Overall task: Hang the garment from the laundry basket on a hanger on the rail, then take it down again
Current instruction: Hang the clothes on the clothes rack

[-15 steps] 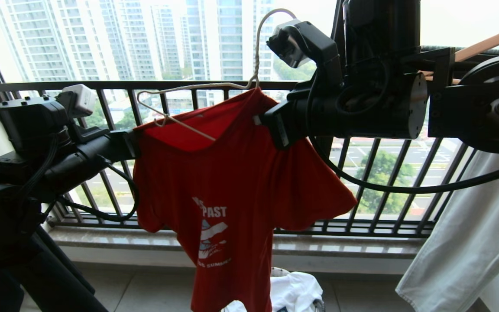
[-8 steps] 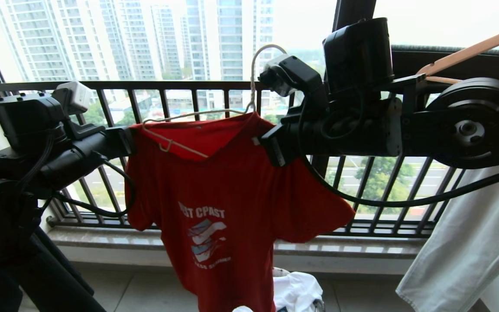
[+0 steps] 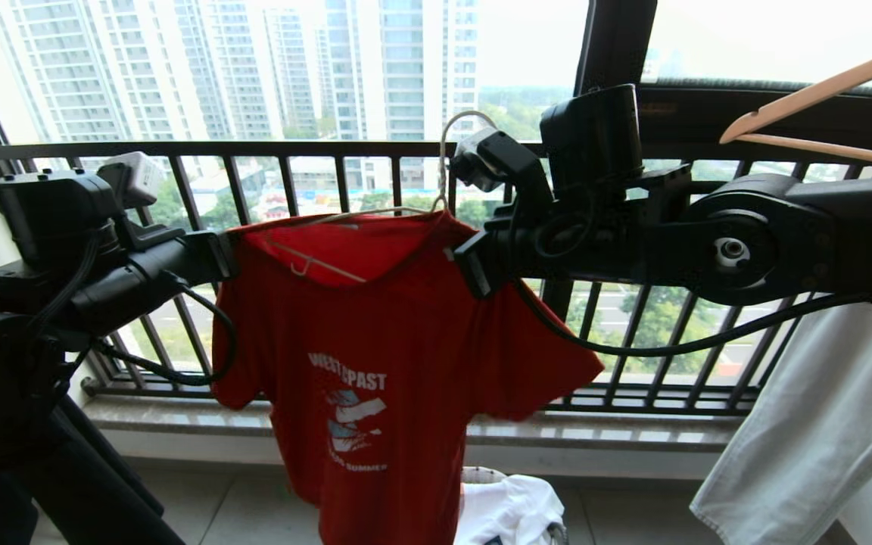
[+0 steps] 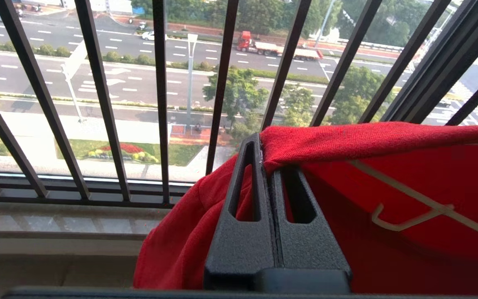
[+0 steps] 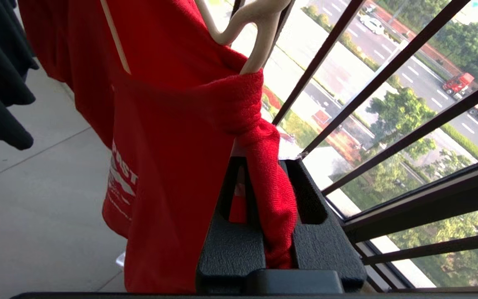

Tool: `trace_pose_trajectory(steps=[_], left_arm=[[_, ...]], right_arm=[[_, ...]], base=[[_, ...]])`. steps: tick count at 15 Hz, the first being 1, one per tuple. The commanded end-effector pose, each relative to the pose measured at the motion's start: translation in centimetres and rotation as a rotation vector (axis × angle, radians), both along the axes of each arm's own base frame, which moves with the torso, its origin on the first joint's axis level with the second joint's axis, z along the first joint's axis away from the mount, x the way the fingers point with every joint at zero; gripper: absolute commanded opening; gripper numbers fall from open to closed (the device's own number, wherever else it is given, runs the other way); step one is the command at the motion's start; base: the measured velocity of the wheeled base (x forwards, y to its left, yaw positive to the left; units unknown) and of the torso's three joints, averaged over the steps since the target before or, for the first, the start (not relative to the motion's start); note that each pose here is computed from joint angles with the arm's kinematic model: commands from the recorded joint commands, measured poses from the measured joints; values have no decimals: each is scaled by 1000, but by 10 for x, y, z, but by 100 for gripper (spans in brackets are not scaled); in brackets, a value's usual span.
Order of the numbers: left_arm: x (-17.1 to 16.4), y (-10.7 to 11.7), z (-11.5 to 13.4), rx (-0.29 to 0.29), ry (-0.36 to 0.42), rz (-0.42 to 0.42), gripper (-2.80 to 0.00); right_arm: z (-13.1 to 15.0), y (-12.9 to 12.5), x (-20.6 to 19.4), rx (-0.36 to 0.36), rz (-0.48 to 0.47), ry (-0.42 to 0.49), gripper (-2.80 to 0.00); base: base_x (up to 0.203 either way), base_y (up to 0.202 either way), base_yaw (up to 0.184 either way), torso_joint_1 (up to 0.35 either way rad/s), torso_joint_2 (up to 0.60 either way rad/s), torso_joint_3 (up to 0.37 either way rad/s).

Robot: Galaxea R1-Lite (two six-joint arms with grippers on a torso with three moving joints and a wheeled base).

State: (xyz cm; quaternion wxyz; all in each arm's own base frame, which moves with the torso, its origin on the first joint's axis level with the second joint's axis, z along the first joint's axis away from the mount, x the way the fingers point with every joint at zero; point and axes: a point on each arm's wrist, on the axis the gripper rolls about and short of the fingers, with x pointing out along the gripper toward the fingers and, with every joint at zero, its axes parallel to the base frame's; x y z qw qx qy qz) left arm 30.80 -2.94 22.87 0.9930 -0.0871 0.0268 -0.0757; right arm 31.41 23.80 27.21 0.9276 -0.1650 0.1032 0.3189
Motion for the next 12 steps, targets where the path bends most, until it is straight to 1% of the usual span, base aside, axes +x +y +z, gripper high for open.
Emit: trace_pose_trajectory(steps=[1, 3, 6, 8, 10, 12], left_arm=[[2, 0, -1, 1, 1, 1, -280], [4, 0, -5, 2, 15, 1, -280], [0, 0, 0, 2, 1, -2, -280], [-3, 0, 2, 2, -4, -4, -280], [-3, 0, 1, 6, 3, -8, -280], [-11, 0, 4, 5, 18, -73, -280]], right_arm=[[-5, -3, 8, -7, -14, 6, -280], [-4, -7, 11, -4, -27, 1, -280], [-4, -9, 14, -7, -34, 0, -280], [-6, -8, 15, -22, -31, -9, -280], [-1, -7, 18, -11, -35, -24, -280], [-1, -7, 21, -11, -43, -29, -280]], base=[[0, 0, 0, 0, 0, 0], [0, 0, 0, 0, 0, 0], [0, 0, 0, 0, 0, 0], [0, 0, 0, 0, 0, 0], [0, 0, 0, 0, 0, 0], [0, 0, 0, 0, 0, 0]])
